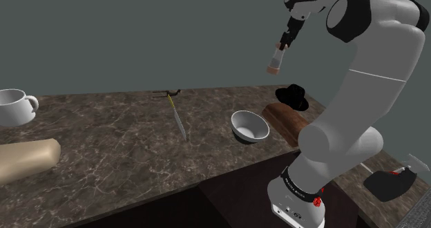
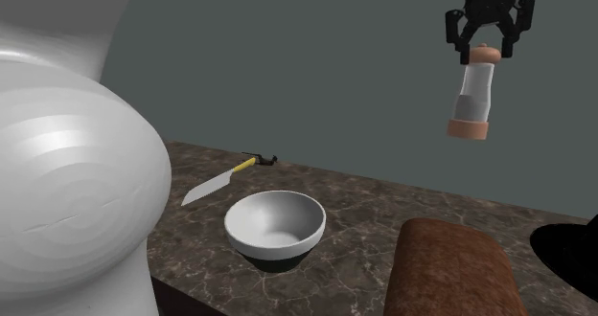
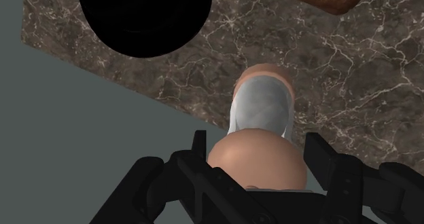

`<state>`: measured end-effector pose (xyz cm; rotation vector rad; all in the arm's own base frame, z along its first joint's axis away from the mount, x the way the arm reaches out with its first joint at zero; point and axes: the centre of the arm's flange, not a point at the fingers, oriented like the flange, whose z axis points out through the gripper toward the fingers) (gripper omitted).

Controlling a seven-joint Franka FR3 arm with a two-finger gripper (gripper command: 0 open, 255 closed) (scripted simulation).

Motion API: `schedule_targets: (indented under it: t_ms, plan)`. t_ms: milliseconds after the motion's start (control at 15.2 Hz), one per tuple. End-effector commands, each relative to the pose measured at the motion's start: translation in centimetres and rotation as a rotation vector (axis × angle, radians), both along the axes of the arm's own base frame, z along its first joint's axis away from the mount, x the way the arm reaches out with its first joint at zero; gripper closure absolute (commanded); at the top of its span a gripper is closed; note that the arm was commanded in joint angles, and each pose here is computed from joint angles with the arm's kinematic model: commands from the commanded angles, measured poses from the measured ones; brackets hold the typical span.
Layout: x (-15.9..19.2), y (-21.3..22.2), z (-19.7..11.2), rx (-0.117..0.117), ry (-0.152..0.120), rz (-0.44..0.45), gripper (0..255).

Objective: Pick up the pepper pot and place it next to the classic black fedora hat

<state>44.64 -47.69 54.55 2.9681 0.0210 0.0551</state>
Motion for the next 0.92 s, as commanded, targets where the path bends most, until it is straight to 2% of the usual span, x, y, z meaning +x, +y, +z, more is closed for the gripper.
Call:
schedule_targets:
  t_ms: [0,858]
  plan:
    - [0.0,0.0,-1.1,-0.001,-0.001,0.0,255]
    - [0.0,0.0,-7.9,-0.001,-0.001,0.0,255]
